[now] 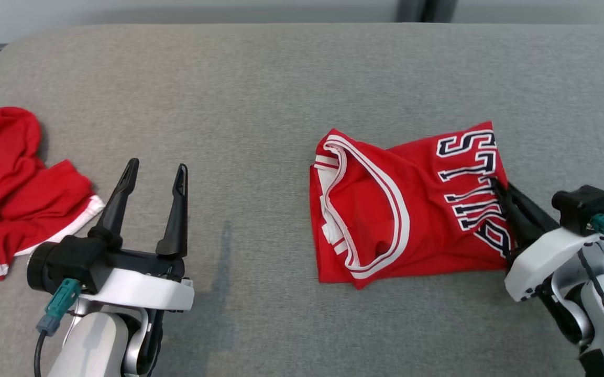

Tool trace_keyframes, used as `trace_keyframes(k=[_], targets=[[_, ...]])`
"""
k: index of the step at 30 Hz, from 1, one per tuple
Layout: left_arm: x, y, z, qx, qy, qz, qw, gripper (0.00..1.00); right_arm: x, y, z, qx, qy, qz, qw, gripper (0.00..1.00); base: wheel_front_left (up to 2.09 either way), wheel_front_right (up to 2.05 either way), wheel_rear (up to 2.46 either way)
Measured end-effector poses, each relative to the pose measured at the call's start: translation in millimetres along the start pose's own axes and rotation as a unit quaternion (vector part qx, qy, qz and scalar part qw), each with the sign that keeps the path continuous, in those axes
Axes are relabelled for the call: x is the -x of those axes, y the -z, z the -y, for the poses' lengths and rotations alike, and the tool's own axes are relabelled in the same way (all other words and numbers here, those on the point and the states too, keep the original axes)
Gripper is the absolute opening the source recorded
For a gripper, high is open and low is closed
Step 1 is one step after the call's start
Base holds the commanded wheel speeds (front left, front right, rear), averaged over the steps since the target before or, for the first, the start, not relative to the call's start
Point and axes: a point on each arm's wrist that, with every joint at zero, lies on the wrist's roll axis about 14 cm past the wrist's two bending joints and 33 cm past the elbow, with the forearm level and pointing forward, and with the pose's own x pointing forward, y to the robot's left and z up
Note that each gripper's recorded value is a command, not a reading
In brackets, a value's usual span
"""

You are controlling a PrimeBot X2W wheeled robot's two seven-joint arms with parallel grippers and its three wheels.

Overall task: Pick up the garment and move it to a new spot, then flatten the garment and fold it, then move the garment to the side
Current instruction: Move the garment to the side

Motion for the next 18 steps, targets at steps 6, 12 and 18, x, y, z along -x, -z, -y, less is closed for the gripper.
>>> trace_keyframes(k=[6,12,18], targets=[[-15,0,21,0.005,0.035,0.008,0.999,1.0,23,-52,16,0.122,0.002,0.061,0.991,0.0,0.0,0.0,0.0],[-32,1,54,0.011,0.085,0.011,0.996,1.0,62,-86,38,0.196,0.036,0.094,0.975,0.0,0.0,0.0,0.0],[-52,6,105,0.021,0.161,0.011,0.987,1.0,97,-75,72,0.187,0.09,0.069,0.976,0.0,0.0,0.0,0.0]])
